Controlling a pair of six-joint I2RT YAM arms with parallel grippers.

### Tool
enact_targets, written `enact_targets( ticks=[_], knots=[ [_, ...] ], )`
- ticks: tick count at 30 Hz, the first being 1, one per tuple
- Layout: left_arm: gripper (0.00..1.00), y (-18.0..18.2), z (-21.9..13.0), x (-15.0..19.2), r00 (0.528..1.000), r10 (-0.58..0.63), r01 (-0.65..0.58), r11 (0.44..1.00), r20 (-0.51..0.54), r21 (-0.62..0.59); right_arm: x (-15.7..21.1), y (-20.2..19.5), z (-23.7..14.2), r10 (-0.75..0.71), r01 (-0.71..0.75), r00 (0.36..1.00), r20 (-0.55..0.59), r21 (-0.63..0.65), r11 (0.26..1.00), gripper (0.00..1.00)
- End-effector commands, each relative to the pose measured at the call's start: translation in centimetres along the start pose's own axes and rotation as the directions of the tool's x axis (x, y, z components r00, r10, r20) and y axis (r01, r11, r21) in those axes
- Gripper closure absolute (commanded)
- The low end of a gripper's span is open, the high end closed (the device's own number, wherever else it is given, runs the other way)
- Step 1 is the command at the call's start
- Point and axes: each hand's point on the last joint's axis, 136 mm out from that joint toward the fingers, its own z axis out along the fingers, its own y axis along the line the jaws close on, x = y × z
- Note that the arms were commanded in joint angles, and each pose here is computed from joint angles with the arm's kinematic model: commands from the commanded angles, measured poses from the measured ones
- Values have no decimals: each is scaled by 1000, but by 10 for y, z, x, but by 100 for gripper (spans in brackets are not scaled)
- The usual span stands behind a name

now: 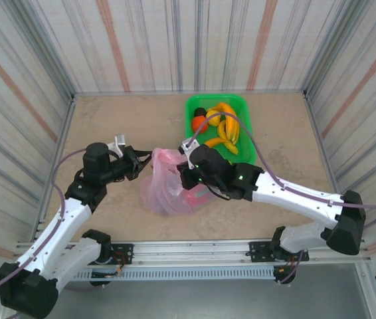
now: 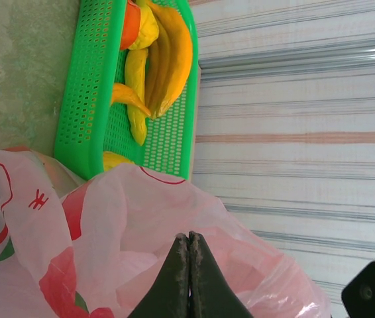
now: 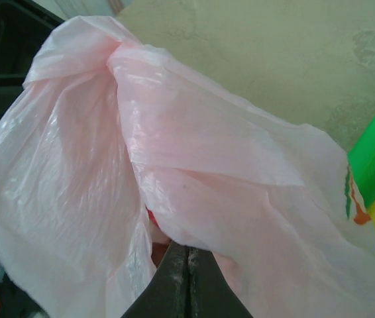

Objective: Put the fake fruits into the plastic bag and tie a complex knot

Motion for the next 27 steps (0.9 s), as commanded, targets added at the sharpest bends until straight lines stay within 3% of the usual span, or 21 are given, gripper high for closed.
enact_targets(
  ticks=[1,13,27],
  knots=[
    [100,-7,-4,-7,998,49,-49,999,44,-9,10,-8,-22,48,-47,998,-39,24,999,100],
    [100,13,-18,-28,989,81,-70,993,123,-95,40,-56,-68,172,-150,979,-113,184,971,100],
    [100,70,-31,-42,979,130,-86,961,157,-261,103,-131,-77,370,-304,914,-165,322,897,100]
  ],
)
